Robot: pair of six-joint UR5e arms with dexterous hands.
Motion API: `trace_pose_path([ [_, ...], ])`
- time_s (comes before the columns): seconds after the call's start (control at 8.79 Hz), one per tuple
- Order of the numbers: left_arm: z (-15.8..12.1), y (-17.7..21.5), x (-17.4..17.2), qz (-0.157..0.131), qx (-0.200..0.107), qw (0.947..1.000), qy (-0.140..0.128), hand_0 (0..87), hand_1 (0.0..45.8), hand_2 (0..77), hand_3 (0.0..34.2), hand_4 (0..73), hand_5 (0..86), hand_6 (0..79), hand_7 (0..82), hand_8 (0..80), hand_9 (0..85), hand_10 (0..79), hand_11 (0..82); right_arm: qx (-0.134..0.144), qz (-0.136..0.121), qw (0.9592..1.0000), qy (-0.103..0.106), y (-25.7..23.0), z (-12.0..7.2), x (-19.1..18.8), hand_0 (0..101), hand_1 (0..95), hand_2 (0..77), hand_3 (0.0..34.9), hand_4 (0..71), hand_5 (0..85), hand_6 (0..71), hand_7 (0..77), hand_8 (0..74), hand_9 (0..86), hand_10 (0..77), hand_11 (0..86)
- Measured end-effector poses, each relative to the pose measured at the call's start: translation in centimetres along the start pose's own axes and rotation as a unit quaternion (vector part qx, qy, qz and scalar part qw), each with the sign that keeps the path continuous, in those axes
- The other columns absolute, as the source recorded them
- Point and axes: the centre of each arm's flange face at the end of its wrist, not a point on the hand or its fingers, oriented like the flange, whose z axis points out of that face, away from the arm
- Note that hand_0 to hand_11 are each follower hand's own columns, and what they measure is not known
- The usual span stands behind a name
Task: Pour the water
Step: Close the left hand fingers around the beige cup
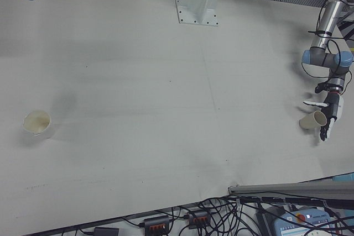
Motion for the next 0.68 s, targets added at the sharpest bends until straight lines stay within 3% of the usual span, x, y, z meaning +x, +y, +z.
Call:
trace_pose_path([
  [0.46, 2.2, 0.7, -0.5, 0.001, 0.001, 1.0000, -0.002, 74.0, 20.2, 0.5, 0.0, 9.8, 0.0, 1.1, 7.6, 2.7, 1.1, 0.0, 2.2, 0.003, 0.000, 1.0000, 0.001, -0.3, -0.4, 0.1, 49, 16.9, 4.9, 0.0, 1.6, 12.0, 0.5, 5.5, 0.5, 0.5, 0.5, 1.1],
  [0.57, 2.5, 1.1, -0.9, 0.000, -0.001, 1.0000, -0.004, 78.7, 25.1, 1.1, 0.0, 11.4, 12.5, 1.1, 7.6, 3.3, 1.1, 0.5, 3.8, 0.004, 0.000, 1.0000, 0.002, -0.4, -0.5, 0.1, 49, 16.9, 4.9, 0.0, 1.6, 12.0, 0.5, 5.5, 0.5, 0.5, 0.5, 1.1],
  [0.68, 2.7, 1.4, -1.1, -0.002, -0.003, 1.0000, -0.001, 78.7, 25.1, 1.1, 0.0, 11.4, 12.5, 1.1, 7.6, 3.3, 1.1, 0.5, 3.8, 0.005, 0.000, 1.0000, 0.002, -0.4, -0.5, 0.1, 49, 15.8, 9.3, 0.0, 0.0, 11.5, 0.5, 4.4, 0.5, 0.5, 0.0, 1.1],
])
